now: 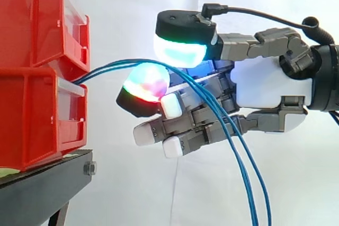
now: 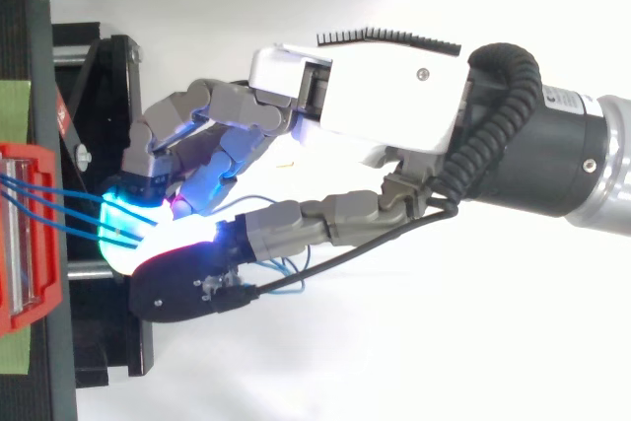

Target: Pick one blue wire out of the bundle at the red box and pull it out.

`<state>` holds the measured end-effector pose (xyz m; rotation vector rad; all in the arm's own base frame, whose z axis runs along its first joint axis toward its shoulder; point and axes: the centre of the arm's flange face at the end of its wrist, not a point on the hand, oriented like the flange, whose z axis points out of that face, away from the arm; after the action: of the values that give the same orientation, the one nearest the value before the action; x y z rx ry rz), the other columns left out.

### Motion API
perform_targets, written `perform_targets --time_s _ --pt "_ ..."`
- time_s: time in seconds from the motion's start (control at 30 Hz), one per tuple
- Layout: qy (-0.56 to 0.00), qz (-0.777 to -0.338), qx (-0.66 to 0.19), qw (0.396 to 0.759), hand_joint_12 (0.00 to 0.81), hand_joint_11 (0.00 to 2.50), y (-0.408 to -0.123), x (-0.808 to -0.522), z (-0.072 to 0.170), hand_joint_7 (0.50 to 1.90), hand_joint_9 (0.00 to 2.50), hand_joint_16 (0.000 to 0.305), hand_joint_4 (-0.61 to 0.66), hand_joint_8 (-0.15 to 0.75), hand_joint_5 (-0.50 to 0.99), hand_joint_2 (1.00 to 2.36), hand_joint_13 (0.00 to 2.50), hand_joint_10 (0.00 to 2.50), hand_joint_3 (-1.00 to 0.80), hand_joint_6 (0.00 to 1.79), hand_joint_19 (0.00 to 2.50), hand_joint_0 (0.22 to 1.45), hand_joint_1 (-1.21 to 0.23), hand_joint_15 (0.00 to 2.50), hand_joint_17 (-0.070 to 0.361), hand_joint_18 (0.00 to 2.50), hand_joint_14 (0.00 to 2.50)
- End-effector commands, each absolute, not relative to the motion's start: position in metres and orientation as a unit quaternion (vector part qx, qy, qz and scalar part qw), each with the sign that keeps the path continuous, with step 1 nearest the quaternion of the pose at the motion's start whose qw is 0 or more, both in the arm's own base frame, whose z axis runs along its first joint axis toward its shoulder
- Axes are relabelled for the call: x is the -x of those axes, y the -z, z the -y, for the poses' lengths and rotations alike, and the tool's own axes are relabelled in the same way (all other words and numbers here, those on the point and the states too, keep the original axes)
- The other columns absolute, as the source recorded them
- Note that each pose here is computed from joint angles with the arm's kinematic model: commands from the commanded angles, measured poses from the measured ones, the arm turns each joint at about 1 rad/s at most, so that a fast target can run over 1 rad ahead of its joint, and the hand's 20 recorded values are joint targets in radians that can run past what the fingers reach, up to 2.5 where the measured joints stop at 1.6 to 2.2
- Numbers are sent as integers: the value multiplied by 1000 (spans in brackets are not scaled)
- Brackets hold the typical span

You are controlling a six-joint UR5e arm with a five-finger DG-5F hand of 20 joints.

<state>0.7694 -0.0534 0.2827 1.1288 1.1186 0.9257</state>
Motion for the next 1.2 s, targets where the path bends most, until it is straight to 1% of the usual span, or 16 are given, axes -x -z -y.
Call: perform_targets --time_s 0.0,0.17,0.27,0.33,0.4,0.47,0.53,0.6,0.63,0.7,0.8,0.93,1.1,1.17 --pt "-401 -484 -488 606 394 496 -283 -769 53 912 1046 64 221 301 -86 1010 660 20 -248 746 596 562 -601 340 144 549 15" --pt "-401 -483 -488 606 395 488 -283 -769 53 932 1053 65 219 306 -82 1010 663 18 -244 731 599 559 -620 340 145 562 15" --pt "-400 -484 -488 606 402 508 -282 -770 53 955 1070 66 226 321 -87 1009 682 19 -155 744 575 573 -671 335 149 592 14" --pt "-400 -484 -489 606 419 522 -281 -769 55 844 1071 69 247 337 -111 1005 701 20 -68 823 562 575 -722 336 156 622 13" --pt "-400 -483 -488 607 421 535 -283 -769 55 835 1066 69 242 339 -117 1004 708 19 -31 841 561 583 -750 346 156 623 14" --pt "-400 -484 -489 606 416 553 -282 -770 55 837 1058 68 202 333 -120 1007 702 21 -25 851 567 595 -774 347 153 622 16" --pt "-400 -484 -489 606 390 578 -282 -770 55 744 1015 62 169 311 -135 1012 676 22 -48 879 566 617 -799 357 140 588 15" --pt "-400 -483 -488 607 373 596 -283 -769 55 716 974 58 132 292 -144 1016 657 24 -82 882 572 630 -818 367 131 543 17" --pt "-400 -483 -489 606 359 616 -282 -770 55 700 941 56 151 281 -151 1018 635 22 -119 880 584 640 -831 377 126 522 16" --pt "-400 -483 -489 606 350 616 -282 -769 55 690 921 55 180 275 -155 1018 617 24 -164 878 582 644 -851 378 123 500 17" --pt "-401 -483 -489 606 353 627 -283 -769 55 688 911 55 190 276 -160 1018 610 25 -223 883 565 650 -912 375 123 504 17" --pt "-401 -483 -489 606 352 633 -283 -769 55 668 904 55 186 277 -162 1017 609 23 -257 887 562 664 -942 367 124 507 16" --pt "-400 -484 -489 606 353 632 -282 -770 55 645 900 55 212 273 -164 1014 609 23 -305 890 553 676 -942 369 124 520 16" --pt "-400 -483 -488 607 350 627 -283 -769 55 670 906 55 237 272 -163 1011 611 22 -363 889 571 652 -932 371 123 518 17"
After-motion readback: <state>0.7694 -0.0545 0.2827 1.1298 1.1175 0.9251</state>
